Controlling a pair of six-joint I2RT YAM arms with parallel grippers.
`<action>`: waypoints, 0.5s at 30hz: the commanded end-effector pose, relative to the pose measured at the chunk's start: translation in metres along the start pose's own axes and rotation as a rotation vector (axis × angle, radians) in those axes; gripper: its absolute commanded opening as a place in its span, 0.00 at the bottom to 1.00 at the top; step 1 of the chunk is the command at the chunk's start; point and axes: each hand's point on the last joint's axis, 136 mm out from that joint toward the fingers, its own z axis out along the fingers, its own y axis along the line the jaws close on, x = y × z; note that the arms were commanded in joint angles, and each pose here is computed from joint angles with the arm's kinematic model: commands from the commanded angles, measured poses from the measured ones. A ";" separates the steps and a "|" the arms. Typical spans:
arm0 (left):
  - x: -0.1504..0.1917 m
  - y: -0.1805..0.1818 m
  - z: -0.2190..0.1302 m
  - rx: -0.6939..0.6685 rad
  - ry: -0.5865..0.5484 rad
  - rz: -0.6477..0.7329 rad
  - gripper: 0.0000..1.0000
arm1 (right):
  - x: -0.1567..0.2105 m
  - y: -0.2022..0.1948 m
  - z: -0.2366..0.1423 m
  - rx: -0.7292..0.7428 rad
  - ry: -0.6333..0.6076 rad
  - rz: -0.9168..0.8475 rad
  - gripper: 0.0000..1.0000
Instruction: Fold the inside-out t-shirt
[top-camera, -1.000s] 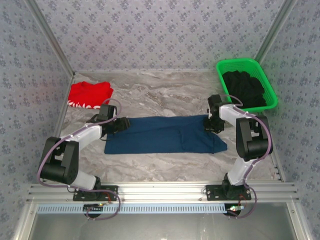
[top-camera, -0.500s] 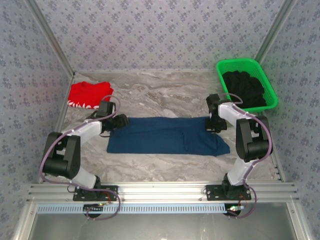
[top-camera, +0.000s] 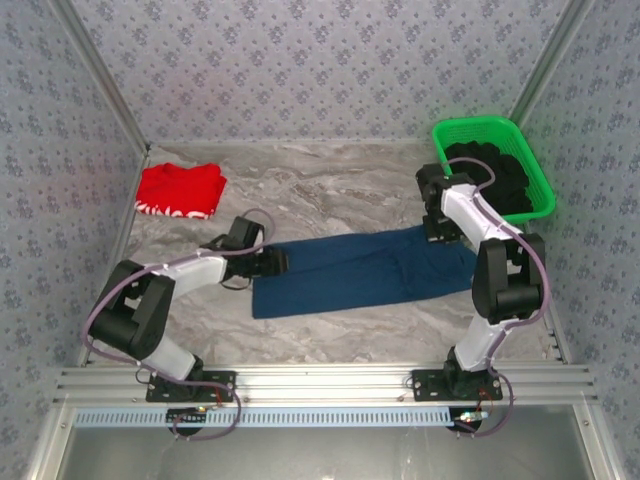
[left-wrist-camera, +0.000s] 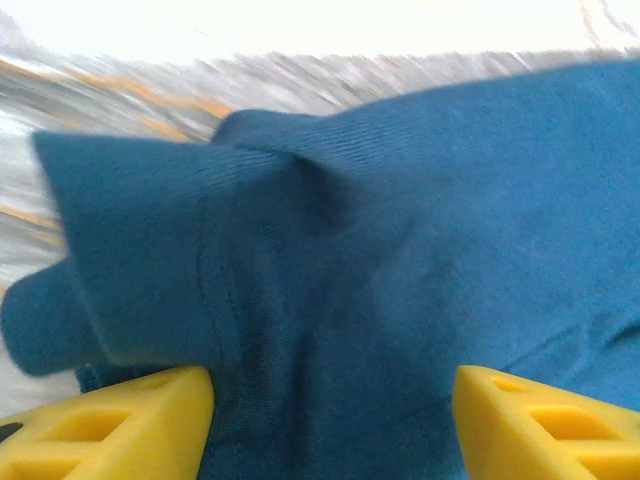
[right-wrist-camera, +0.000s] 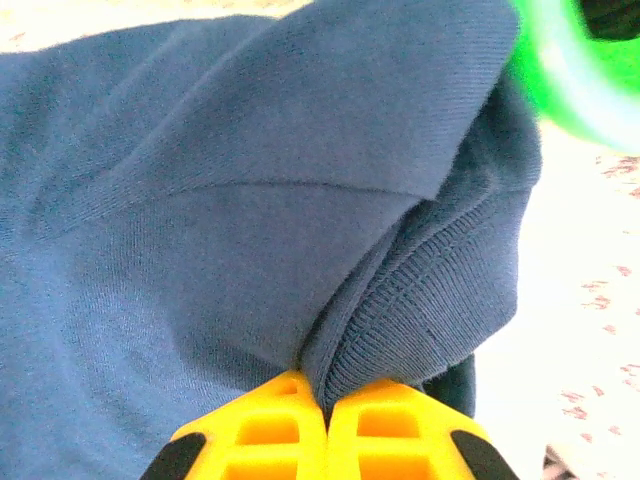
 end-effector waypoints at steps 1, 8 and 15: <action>0.048 -0.014 0.006 0.012 0.146 -0.016 0.65 | -0.004 -0.032 -0.017 0.143 0.013 -0.060 0.00; 0.040 -0.045 0.004 0.042 0.108 0.027 0.65 | -0.010 -0.013 -0.054 0.198 -0.038 -0.160 0.00; 0.016 -0.025 -0.019 -0.038 0.019 0.049 0.67 | 0.012 0.066 -0.102 0.185 -0.101 -0.319 0.00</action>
